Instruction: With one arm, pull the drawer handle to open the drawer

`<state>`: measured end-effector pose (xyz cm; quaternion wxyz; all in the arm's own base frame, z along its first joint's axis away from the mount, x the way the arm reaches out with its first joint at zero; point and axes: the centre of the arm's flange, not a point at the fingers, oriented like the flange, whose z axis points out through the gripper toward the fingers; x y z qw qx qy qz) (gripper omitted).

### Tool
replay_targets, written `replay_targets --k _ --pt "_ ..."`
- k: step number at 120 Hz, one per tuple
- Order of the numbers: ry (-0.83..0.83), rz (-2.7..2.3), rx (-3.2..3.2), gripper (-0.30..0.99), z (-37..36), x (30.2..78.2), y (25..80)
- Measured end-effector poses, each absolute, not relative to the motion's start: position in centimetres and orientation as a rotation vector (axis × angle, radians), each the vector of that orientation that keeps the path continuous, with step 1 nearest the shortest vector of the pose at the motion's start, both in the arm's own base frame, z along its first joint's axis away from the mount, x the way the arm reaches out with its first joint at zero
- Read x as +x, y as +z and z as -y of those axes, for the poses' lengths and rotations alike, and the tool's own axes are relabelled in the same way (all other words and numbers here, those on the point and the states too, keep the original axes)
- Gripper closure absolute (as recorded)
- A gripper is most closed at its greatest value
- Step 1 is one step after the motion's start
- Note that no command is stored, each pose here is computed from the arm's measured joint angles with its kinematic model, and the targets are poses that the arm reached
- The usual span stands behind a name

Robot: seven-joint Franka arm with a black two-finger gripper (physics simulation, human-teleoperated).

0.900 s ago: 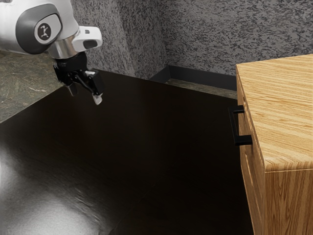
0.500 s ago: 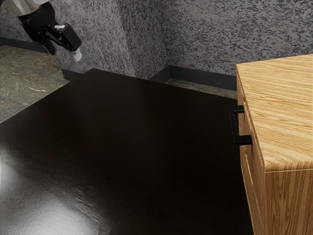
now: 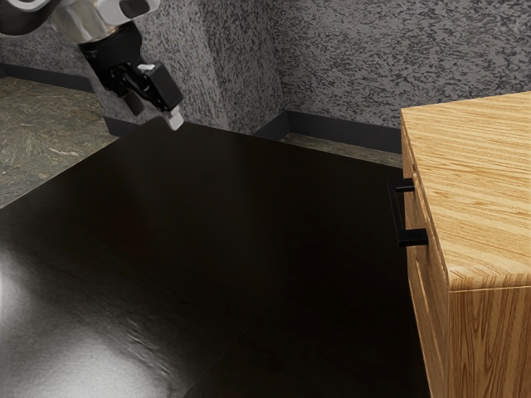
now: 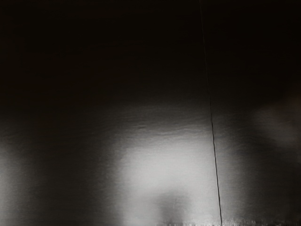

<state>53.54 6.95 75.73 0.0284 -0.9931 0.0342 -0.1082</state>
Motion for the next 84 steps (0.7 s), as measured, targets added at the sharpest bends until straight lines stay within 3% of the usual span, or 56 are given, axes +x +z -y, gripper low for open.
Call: replay_targets --k 14,44,67,84 --pt "-0.12 -0.112 -3.032 0.0 -5.1 53.9 70.1" --pt "-0.262 0.242 -3.222 0.0 0.9 54.8 70.6" --pt "-0.333 0.602 -3.346 0.0 5.9 61.1 68.0" --pt "-0.331 0.757 -3.418 0.0 7.7 62.4 68.0"
